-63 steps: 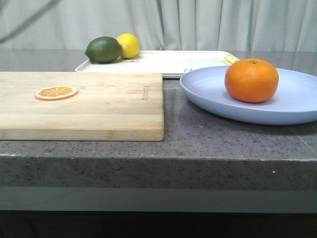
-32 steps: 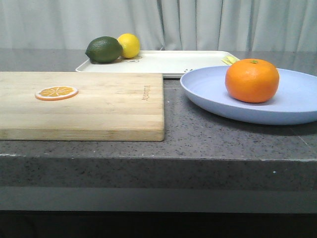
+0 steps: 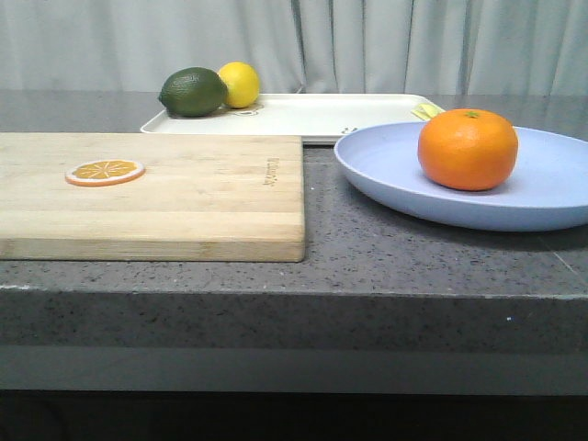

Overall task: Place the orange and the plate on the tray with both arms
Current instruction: 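Move the right gripper to the plate rim nearest it and grip it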

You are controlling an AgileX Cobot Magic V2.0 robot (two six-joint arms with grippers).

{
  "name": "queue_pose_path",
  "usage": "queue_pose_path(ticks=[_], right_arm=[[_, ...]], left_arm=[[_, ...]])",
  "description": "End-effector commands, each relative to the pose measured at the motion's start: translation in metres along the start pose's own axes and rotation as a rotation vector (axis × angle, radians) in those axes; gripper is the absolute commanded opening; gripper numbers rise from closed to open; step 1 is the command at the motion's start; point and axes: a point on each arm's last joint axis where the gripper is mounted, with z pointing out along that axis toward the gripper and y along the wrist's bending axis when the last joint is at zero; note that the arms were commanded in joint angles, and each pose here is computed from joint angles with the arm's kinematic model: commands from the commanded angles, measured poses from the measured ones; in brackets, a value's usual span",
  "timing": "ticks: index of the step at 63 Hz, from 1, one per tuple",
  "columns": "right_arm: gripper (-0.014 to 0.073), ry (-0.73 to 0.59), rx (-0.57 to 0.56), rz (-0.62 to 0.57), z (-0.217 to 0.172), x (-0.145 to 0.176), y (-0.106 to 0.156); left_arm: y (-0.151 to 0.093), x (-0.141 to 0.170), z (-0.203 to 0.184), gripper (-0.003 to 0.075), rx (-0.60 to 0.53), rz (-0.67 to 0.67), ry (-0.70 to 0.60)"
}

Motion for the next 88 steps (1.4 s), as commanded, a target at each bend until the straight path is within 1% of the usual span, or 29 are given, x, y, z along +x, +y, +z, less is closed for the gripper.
queue_pose_path(ticks=[1, 7, 14, 19, 31, 35, 40, 47, 53, 59, 75, 88], right_arm=[[0.0624, -0.092, -0.022, 0.034, -0.005, -0.014, 0.002], [0.0624, -0.089, -0.060, 0.164, -0.005, -0.014, 0.005], [0.0610, -0.078, -0.060, 0.310, -0.003, -0.015, 0.004], [0.0589, -0.057, -0.056, 0.372, 0.004, -0.018, 0.004], [0.0549, 0.059, -0.082, 0.438, 0.025, -0.033, 0.008], [0.0536, 0.109, -0.084, 0.452, 0.036, -0.038, 0.009], [0.0517, 0.142, -0.080, 0.457, 0.049, -0.045, 0.010], [0.0474, 0.164, -0.090, 0.487, 0.067, -0.052, 0.011], [0.0413, 0.175, -0.104, 0.526, 0.084, -0.055, 0.013], [0.0382, 0.182, -0.105, 0.551, 0.098, -0.056, 0.014], [0.0383, 0.244, -0.081, 0.566, 0.130, -0.050, 0.014], [0.0383, 0.258, -0.118, 0.698, 0.147, -0.049, 0.019]], left_arm=[[0.000, -0.013, -0.006, 0.0650, 0.003, -0.016, -0.105], [0.000, -0.013, -0.006, 0.0650, 0.003, -0.016, -0.105], [0.000, -0.013, -0.006, 0.0650, 0.003, -0.016, -0.105], [0.000, -0.013, -0.006, 0.0650, 0.003, -0.016, -0.105], [0.000, -0.013, -0.006, 0.0650, 0.003, -0.016, -0.105], [0.000, -0.013, -0.006, 0.0650, 0.003, -0.016, -0.105], [0.000, -0.013, -0.006, 0.0650, 0.003, -0.016, -0.105], [0.000, -0.013, -0.006, 0.0650, 0.003, -0.016, -0.105], [0.000, -0.013, -0.006, 0.0650, 0.003, -0.016, -0.105], [0.000, -0.013, -0.006, 0.0650, 0.003, -0.016, -0.105], [0.000, -0.013, -0.006, 0.0650, 0.003, -0.016, -0.105], [0.000, -0.013, -0.006, 0.0650, 0.003, -0.016, -0.105]])
